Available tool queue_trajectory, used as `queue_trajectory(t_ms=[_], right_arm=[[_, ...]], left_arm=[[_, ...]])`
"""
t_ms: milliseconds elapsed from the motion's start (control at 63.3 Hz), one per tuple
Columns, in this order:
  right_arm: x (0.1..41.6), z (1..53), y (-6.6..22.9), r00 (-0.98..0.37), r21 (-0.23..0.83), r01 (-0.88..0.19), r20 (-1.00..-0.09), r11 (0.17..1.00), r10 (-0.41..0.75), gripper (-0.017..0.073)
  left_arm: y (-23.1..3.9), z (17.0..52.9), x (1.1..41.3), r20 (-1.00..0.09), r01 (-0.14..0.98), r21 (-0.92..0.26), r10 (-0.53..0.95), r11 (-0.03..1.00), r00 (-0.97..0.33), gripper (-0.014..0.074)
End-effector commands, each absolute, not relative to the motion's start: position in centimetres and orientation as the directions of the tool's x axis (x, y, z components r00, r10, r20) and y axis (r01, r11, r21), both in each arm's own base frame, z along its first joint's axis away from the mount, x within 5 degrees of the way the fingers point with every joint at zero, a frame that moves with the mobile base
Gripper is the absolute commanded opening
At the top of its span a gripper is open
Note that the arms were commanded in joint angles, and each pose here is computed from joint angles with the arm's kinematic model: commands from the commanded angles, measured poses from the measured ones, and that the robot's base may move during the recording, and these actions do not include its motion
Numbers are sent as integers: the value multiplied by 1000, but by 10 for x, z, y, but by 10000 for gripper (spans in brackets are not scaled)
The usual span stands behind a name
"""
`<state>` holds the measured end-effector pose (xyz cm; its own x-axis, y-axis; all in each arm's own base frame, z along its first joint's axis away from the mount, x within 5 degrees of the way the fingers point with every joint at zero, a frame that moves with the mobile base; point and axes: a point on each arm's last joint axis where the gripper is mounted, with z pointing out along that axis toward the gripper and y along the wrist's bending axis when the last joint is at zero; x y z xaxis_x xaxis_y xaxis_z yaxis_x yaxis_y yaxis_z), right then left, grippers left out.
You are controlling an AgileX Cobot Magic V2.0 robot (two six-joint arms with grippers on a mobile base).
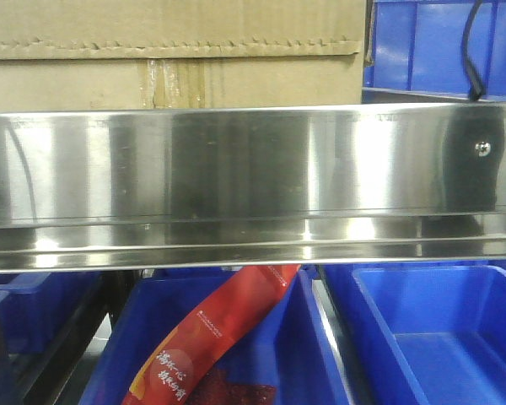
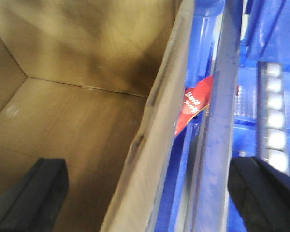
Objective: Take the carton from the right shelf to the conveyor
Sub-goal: 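Lift the carton off the shelf with both grippers, then pull the held carton back from the shelf with both grippers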
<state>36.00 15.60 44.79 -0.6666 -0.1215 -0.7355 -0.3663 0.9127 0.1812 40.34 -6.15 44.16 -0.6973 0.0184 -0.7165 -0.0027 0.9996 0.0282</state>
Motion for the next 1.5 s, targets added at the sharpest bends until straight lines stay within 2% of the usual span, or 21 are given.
queue_trajectory(t_ms=[0,158,237,332,426,489,679,853,1089,1279,1484], right_arm=[[365,445,161,-660,204,-375,-744,904,-106,559],[373,435,165,-677,214,-373,-728,903,-107,553],[374,433,165,-682,214,-372,-723,903,-109,480],[375,431,166,-693,214,-370,-712,904,-115,294],[375,426,166,-713,212,-367,-690,906,-128,50],[376,421,167,-732,211,-365,-667,907,-140,-92],[374,419,165,-748,199,-361,-645,911,-155,-67],[360,441,154,-706,157,-356,-691,921,-155,-67],[316,493,136,-607,151,-373,-786,915,-118,-67],[271,528,118,-542,144,-386,-835,911,-97,-67],[237,550,104,-470,119,-409,-877,905,-97,-67]], left_arm=[[-61,442,405,-721,-2,26,18,1000,-693,474],[-62,436,409,-712,-1,29,19,1000,-702,447],[-62,434,411,-709,-1,29,20,1000,-705,330],[-62,433,411,-706,-1,30,20,1000,-708,133],[-59,427,413,-691,-8,29,14,1000,-722,-41],[-57,421,414,-674,-8,16,5,1000,-738,-7],[-55,414,415,-649,-4,-44,-31,999,-760,-18],[-52,439,397,-693,1,-52,-35,999,-720,-18],[-49,494,346,-787,25,-83,-50,996,-615,-18],[-58,530,302,-848,85,-95,-36,992,-529,-18],[-68,530,264,-842,105,-89,-19,990,-539,-18]])
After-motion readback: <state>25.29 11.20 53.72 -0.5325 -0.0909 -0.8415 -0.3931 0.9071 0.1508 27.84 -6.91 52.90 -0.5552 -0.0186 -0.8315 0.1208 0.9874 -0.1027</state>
